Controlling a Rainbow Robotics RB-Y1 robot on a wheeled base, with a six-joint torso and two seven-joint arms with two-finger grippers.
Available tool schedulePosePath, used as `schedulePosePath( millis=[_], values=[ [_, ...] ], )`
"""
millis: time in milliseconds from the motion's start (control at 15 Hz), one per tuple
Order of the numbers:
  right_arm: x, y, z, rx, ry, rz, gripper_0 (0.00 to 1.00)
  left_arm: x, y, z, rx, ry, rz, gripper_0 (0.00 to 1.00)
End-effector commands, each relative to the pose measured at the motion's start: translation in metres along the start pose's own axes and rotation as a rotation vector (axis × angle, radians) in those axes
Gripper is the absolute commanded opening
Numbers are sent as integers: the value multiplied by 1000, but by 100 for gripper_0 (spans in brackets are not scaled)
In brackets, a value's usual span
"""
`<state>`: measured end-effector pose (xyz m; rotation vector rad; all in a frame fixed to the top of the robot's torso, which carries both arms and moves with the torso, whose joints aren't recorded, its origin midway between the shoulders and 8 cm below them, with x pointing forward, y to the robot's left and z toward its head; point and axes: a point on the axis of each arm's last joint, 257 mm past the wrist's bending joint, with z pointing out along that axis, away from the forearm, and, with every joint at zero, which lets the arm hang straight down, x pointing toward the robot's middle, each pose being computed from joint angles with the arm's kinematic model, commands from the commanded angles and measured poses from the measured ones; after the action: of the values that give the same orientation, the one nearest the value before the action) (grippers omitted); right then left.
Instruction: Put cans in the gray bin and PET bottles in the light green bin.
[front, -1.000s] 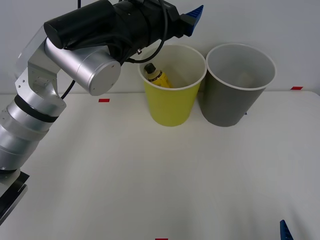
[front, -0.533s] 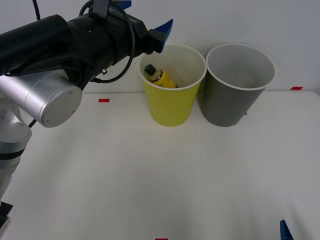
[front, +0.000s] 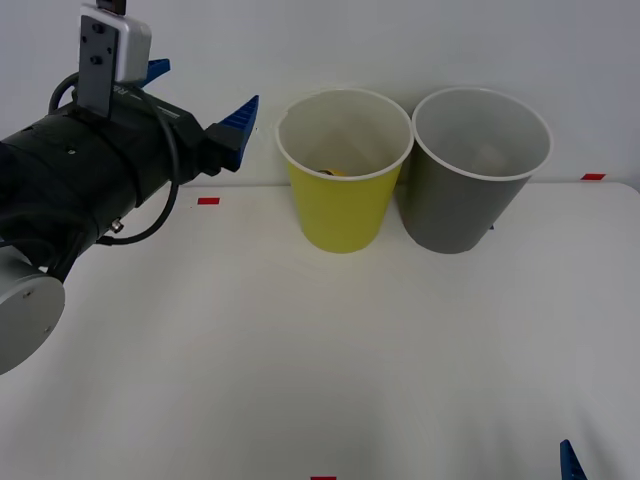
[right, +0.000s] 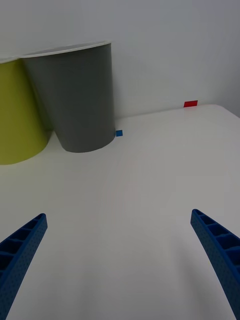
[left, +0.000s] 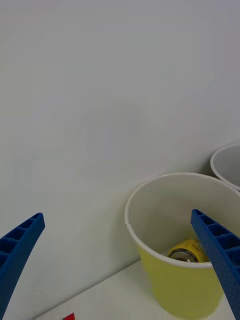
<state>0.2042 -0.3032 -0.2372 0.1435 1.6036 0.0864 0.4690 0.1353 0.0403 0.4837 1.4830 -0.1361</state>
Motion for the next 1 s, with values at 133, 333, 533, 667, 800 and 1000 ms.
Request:
schedulePosePath(
  millis=[133,333,533,667,800,1000],
  values=[
    [0,0,0,0,0,0,100,23,13,-32,-56,-52,-12,100],
    [0,0,0,0,0,0,100,52,15,-55,-82,-69,-42,100],
    [0,0,0,0,0,0,100,75,15,-76,-102,-68,-58,100],
    [0,0,0,0,0,0,100,90,13,-85,-109,-49,-70,100],
    [0,0,0,0,0,0,100,101,12,-96,-117,-43,-78,100],
    [0,0,0,0,0,0,100,110,13,-107,-131,-40,-74,100]
  ],
)
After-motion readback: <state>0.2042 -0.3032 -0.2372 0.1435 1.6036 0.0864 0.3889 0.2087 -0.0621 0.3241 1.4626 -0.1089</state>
